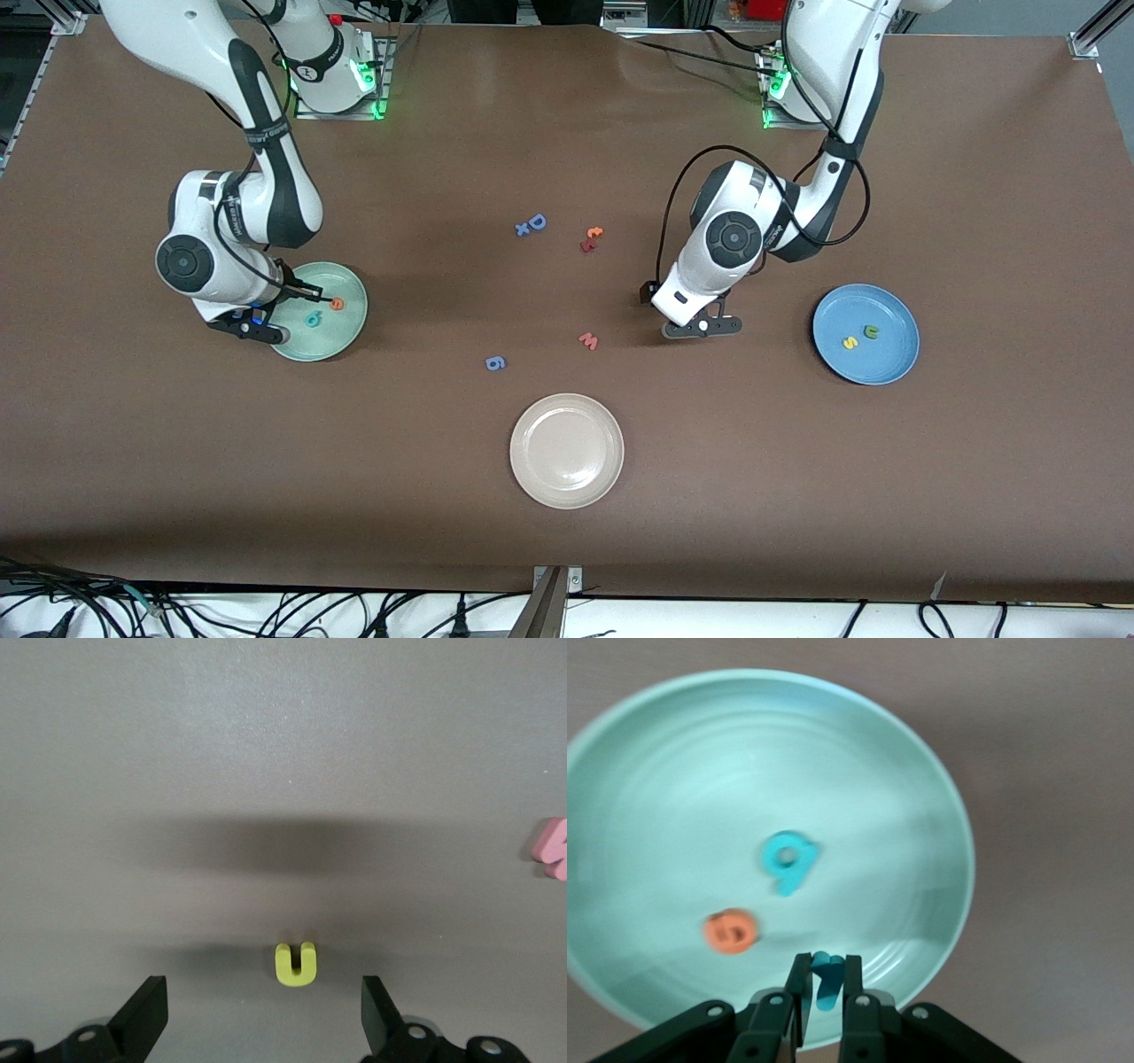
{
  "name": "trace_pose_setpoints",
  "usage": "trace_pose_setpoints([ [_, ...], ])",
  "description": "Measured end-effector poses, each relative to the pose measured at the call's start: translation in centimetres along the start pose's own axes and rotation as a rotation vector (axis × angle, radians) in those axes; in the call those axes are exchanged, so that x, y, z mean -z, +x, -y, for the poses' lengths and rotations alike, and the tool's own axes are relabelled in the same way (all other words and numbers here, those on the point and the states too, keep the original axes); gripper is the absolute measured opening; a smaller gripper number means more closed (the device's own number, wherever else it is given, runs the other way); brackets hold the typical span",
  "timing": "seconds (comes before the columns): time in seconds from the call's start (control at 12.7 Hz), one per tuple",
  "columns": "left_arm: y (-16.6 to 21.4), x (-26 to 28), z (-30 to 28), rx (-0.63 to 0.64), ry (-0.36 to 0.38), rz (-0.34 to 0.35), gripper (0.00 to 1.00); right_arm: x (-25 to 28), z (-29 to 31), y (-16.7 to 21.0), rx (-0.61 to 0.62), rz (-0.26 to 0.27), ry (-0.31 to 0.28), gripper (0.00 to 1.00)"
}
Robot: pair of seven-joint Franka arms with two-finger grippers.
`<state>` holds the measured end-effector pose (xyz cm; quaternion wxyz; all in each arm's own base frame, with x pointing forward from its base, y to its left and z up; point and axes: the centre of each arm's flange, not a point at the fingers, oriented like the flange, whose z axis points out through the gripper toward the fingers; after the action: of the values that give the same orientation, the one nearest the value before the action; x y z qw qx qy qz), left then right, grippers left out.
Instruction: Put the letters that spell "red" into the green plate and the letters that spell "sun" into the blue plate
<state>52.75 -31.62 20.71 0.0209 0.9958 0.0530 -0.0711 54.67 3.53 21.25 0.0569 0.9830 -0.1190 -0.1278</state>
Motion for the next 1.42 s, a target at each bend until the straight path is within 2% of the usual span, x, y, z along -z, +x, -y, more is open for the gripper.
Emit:
trace_pose_setpoints([
  [0.16,-0.2,-1.1,-0.3,0.033,0.003,-0.005,0.93,-0.8,-0.8,0.4,0.003,0.007,-0.005,0.19],
  [0.24,-0.1,-1.3,-0.4,0.053,0.001,-0.012,0.91,-0.9,-0.7,0.4,0.005,0.007,-0.007,0.24],
  [0.63,-0.5,-3.2,-1.0,0.146,0.003,-0.019,0.89,0.2,0.5,0.5,0.025,0.005,-0.002,0.79],
  [0.79,-0.7,-3.9,-1.1,0.157,0.008,-0.017,0.89,4.1,1.9,1.1,0.045,0.043,0.003,1.00],
  [0.94,-0.8,-4.3,-1.1,0.162,0.011,-0.015,0.88,9.4,2.9,1.5,0.063,0.077,0.008,1.00],
  [1.1,-0.8,-4.3,-1.2,0.162,0.010,-0.017,0.73,14.9,3.6,1.1,0.078,0.110,0.010,1.00],
  [1.18,-0.8,-4.3,-1.2,0.161,0.010,-0.017,0.73,17.6,3.9,0.8,0.088,0.119,0.011,1.00],
  [1.26,-0.8,-4.1,-1.4,0.159,0.006,-0.021,0.63,20.3,4.1,0.4,0.097,0.114,0.015,1.00],
  [1.42,-0.8,-3.8,-1.6,0.156,0.003,-0.025,0.39,25.8,4.0,-0.5,0.114,0.063,0.037,1.00],
])
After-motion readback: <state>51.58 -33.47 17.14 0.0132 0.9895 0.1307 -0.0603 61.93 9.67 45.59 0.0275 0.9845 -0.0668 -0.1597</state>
